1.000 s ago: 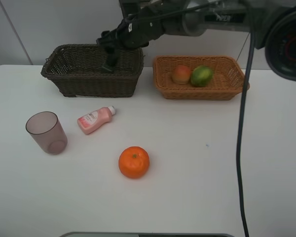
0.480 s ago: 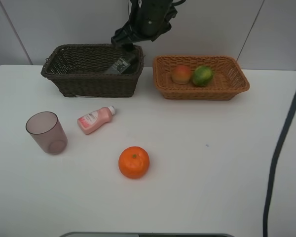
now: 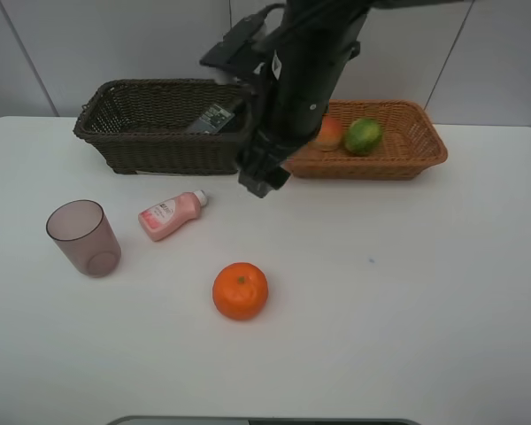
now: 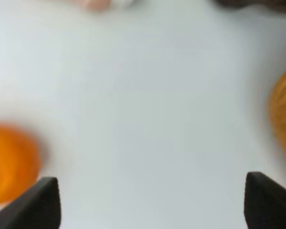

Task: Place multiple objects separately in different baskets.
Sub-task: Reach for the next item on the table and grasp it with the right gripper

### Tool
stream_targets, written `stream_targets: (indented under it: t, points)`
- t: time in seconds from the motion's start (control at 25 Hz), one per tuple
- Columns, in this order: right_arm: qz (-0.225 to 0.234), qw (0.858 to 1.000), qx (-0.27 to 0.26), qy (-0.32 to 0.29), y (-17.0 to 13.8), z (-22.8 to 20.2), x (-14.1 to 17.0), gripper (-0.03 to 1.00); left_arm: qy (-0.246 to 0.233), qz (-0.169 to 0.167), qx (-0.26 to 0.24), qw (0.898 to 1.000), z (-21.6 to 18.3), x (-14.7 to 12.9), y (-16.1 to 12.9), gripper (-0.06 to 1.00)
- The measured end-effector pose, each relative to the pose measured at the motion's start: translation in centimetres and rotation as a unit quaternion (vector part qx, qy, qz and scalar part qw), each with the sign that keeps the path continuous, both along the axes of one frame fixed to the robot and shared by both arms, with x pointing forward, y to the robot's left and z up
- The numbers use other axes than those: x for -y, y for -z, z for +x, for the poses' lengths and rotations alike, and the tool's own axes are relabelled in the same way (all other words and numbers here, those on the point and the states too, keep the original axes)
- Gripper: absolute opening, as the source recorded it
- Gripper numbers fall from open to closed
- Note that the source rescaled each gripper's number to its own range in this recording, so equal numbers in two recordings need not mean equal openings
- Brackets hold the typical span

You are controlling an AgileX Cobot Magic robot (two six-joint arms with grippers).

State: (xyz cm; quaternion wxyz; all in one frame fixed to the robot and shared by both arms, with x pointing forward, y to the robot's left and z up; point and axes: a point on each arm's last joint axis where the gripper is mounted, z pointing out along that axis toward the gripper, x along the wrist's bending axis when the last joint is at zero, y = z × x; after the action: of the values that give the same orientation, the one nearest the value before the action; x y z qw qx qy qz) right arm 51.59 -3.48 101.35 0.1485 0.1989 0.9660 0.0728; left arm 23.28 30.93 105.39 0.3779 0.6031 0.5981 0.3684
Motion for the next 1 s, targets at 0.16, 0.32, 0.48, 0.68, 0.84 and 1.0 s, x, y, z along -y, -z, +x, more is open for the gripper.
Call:
stream_targets:
  t: [0.16, 0.32, 0.48, 0.68, 0.84, 1.0]
  points:
    - [-0.032, 0.995, -0.032, -0.087, 2.5, -1.9, 0.9, 0.73, 0.0, 0.0, 0.0, 1.0, 0.0, 0.0, 0.0, 0.92]
    - [-0.049, 0.986, -0.037, -0.156, 4.2, -3.1, 1.1, 0.73, 0.0, 0.0, 0.0, 1.0, 0.0, 0.0, 0.0, 0.92]
    - [-0.051, 0.975, -0.034, -0.216, 4.5, -3.7, 0.5, 0.73, 0.0, 0.0, 0.0, 1.0, 0.0, 0.0, 0.0, 0.92]
    - [-0.058, 0.948, -0.028, -0.313, 4.5, -4.0, 0.1, 0.73, 0.0, 0.0, 0.0, 1.0, 0.0, 0.0, 0.0, 0.92]
    - [-0.056, 0.932, -0.023, -0.356, 4.4, -4.1, -0.1, 0.73, 0.0, 0.0, 0.0, 1.0, 0.0, 0.0, 0.0, 0.92]
    - [-0.064, 0.916, -0.031, -0.395, 5.4, -4.3, -0.5, 0.73, 0.0, 0.0, 0.0, 1.0, 0.0, 0.0, 0.0, 0.92]
